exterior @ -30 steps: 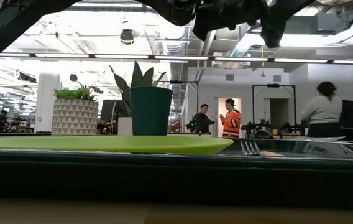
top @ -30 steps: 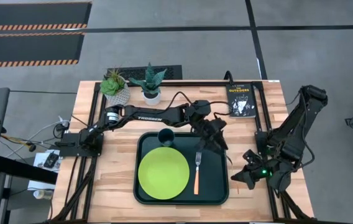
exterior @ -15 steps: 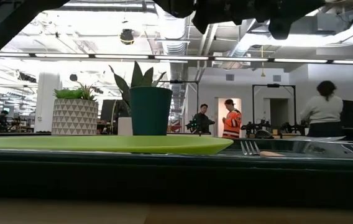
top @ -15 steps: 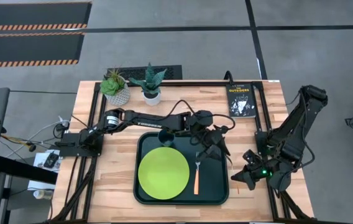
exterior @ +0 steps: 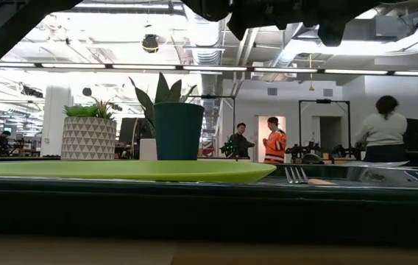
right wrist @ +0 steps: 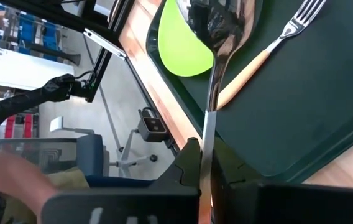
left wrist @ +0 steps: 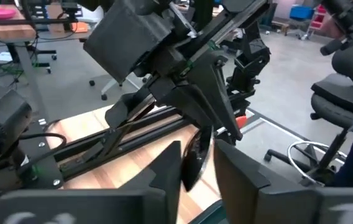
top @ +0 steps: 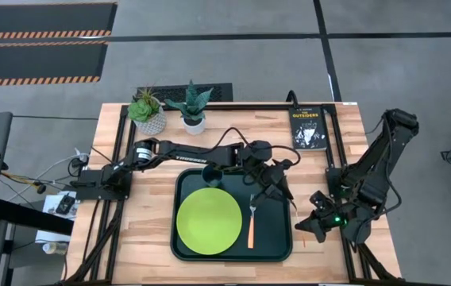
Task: Pick and place plate/cup/fork/spoon on tray
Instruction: Put the orange spoon on the black serving tray to the right of the orange fork
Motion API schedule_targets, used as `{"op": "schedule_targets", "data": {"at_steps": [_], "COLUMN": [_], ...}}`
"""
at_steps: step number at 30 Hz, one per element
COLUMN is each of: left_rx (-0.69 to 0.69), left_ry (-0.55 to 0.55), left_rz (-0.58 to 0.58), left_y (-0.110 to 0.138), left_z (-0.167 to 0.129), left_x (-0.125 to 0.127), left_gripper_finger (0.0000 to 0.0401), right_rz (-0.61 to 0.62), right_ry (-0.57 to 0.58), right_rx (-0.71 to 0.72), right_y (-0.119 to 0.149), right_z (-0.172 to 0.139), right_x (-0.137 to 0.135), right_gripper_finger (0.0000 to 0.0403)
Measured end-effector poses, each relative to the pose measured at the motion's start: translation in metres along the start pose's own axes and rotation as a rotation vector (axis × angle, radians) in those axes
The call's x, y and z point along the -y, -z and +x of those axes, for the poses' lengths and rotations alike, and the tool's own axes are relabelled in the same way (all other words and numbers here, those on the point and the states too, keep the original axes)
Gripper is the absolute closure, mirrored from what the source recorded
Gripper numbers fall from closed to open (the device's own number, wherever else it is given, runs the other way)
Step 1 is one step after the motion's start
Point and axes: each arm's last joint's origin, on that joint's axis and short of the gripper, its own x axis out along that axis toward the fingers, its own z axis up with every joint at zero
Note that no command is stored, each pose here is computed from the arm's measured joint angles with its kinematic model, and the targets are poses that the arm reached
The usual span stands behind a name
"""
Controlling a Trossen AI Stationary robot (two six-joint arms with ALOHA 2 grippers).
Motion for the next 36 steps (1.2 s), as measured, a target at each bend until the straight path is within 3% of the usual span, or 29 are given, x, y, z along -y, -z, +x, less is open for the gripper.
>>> {"op": "schedule_targets", "data": {"at_steps": [7, 13, 18, 24, 29, 32, 36], "left_rx": [-0.009, -0.024, -0.077, -0.157, -0.267, -0.349, -0.479], "left_ry": [-0.051, -0.072, -0.097, -0.132, -0.200, -0.233, -0.274], "left_rz": [0.026, -0.005, -0.054, -0.188, -0.417, -0.584, -0.637], "left_y": [0.000, 0.002, 0.007, 0.018, 0.033, 0.044, 0.055], "left_z": [0.002, 0.001, 0.000, -0.010, -0.025, -0.033, -0.036], "left_x": [0.002, -0.001, -0.002, -0.010, -0.021, -0.023, -0.016], "left_gripper_finger": [0.0393, 0.0398, 0.0399, 0.0401, 0.0401, 0.0401, 0.0401], "right_rz": [-0.017, -0.019, -0.023, -0.033, 0.006, 0.023, 0.003], "right_ry": [0.017, 0.055, 0.123, 0.186, 0.228, 0.272, 0.324], "right_rx": [0.001, 0.011, 0.006, -0.031, -0.144, -0.201, -0.213], "right_y": [-0.004, -0.008, -0.011, -0.010, -0.006, -0.003, -0.001], "right_z": [0.003, 0.005, 0.006, 0.004, 0.004, 0.005, 0.008], "right_x": [0.001, 0.004, 0.011, 0.017, 0.019, 0.022, 0.027], "right_gripper_finger": [0.0388, 0.0378, 0.0339, 0.0244, 0.0169, 0.0149, 0.0147]}}
